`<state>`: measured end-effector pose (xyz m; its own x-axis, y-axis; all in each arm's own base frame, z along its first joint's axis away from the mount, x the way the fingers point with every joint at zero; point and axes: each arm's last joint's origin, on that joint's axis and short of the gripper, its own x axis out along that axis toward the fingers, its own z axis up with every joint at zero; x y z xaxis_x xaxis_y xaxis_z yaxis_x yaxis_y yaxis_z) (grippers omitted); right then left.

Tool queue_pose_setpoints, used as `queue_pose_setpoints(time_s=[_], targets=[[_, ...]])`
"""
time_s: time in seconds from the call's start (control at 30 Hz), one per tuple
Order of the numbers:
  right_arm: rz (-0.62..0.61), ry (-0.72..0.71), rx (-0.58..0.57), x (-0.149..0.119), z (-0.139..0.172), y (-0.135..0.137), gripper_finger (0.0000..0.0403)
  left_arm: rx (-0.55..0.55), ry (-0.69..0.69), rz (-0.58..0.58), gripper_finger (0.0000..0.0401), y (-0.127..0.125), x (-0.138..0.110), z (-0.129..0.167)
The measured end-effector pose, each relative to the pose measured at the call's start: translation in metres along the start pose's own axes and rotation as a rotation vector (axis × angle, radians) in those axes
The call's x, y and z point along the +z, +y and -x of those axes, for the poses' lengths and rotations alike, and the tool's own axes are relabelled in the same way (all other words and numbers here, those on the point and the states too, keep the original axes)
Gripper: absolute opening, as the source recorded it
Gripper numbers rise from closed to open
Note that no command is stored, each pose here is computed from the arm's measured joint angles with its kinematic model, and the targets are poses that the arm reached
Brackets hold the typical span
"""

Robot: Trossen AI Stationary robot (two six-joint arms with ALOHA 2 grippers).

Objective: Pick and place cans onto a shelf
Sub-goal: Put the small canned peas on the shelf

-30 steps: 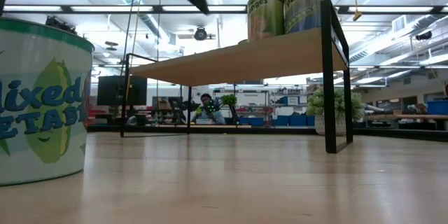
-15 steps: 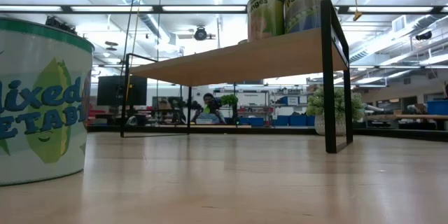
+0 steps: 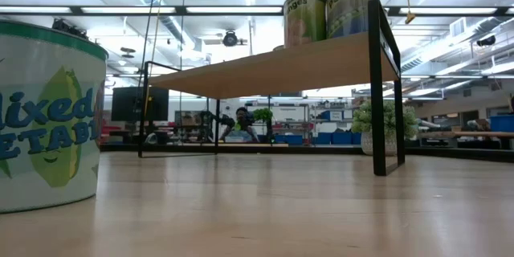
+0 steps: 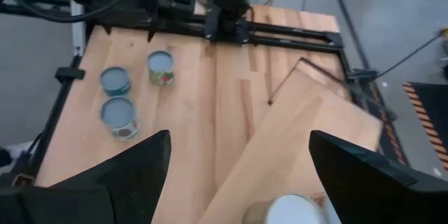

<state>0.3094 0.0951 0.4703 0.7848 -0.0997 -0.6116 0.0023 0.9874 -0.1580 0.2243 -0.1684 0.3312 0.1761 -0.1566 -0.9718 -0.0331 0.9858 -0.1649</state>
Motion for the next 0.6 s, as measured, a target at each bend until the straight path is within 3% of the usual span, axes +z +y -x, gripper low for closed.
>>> queue_pose_setpoints(time_s=[0.23, 0.6], targets=[[0.011, 0.036, 0.041, -0.006, -0.014, 0.008, 0.0347, 0.011, 0.029, 0.042, 0.0297, -0.01, -0.028, -0.043], [-0.02, 0.05, 0.045, -0.008, -0.015, 0.012, 0.0347, 0.011, -0.025, 0.343, 0.0297, 0.034, -0.088, -0.069]])
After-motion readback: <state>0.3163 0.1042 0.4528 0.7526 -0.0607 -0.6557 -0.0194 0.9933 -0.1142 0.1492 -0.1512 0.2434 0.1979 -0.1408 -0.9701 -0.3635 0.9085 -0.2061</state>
